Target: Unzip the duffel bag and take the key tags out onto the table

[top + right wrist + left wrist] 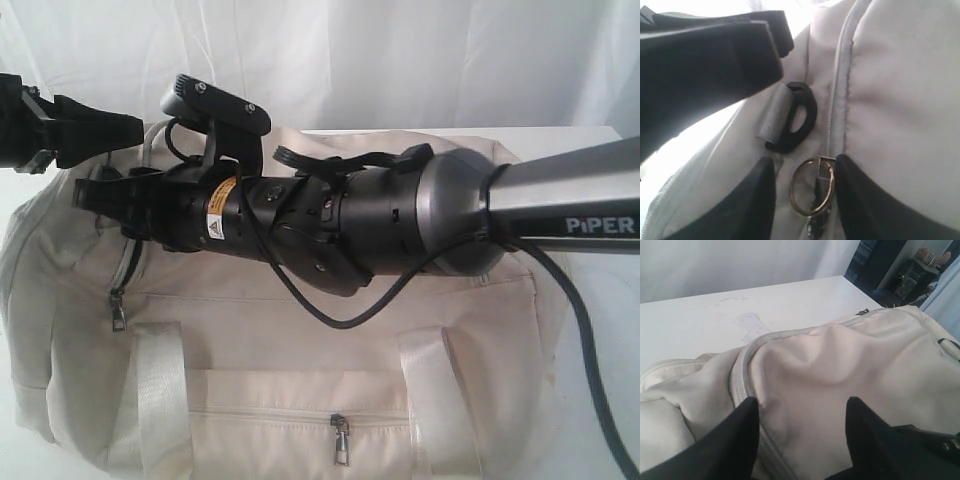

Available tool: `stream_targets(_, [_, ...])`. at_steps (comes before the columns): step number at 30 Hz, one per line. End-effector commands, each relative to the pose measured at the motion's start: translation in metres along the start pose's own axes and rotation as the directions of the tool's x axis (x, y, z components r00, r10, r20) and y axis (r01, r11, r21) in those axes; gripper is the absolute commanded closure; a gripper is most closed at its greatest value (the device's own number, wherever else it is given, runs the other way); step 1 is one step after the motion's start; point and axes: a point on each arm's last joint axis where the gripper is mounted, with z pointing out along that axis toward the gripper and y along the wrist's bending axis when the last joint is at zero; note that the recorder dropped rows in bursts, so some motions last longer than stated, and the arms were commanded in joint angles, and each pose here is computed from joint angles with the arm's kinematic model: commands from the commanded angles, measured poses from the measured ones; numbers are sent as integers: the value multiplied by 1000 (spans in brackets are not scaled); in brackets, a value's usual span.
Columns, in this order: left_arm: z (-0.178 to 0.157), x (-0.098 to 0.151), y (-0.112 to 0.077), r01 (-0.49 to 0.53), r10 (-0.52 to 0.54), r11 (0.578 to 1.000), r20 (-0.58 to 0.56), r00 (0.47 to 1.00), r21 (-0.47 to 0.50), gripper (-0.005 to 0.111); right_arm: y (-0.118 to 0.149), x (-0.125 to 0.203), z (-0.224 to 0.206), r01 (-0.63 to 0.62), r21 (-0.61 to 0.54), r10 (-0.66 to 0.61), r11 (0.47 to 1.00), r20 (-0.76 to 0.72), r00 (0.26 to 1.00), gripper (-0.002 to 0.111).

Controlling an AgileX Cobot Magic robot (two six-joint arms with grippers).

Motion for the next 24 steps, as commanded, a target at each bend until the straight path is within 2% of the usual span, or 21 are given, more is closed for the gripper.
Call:
stream_targets(1, [-3, -5, -3, -11, 11, 1000, 19, 1000, 3, 51, 1, -1, 1, 1, -2, -1, 1000, 1, 1000, 83])
stream_targets(6, [-3, -5, -3, -11, 11, 1000, 19, 1000, 3, 51, 1, 0, 1, 4, 0, -4, 1000, -1, 1000, 99])
stream_targets(11, [-3, -5, -3, -11, 11, 1000, 19, 1000, 6, 51, 1, 0, 1, 4, 0, -4, 1000, -1, 1000, 108])
stream_targets(17, [-3, -4, -3, -15, 15, 1000, 14, 1000, 10, 51, 4, -5, -1, 40, -13, -40, 999, 15, 999, 108])
stream_targets(24, [-3, -3, -5, -25, 25, 999, 1, 1000, 28, 51, 16, -20, -14, 233, -45, -229, 971, 82, 970, 108])
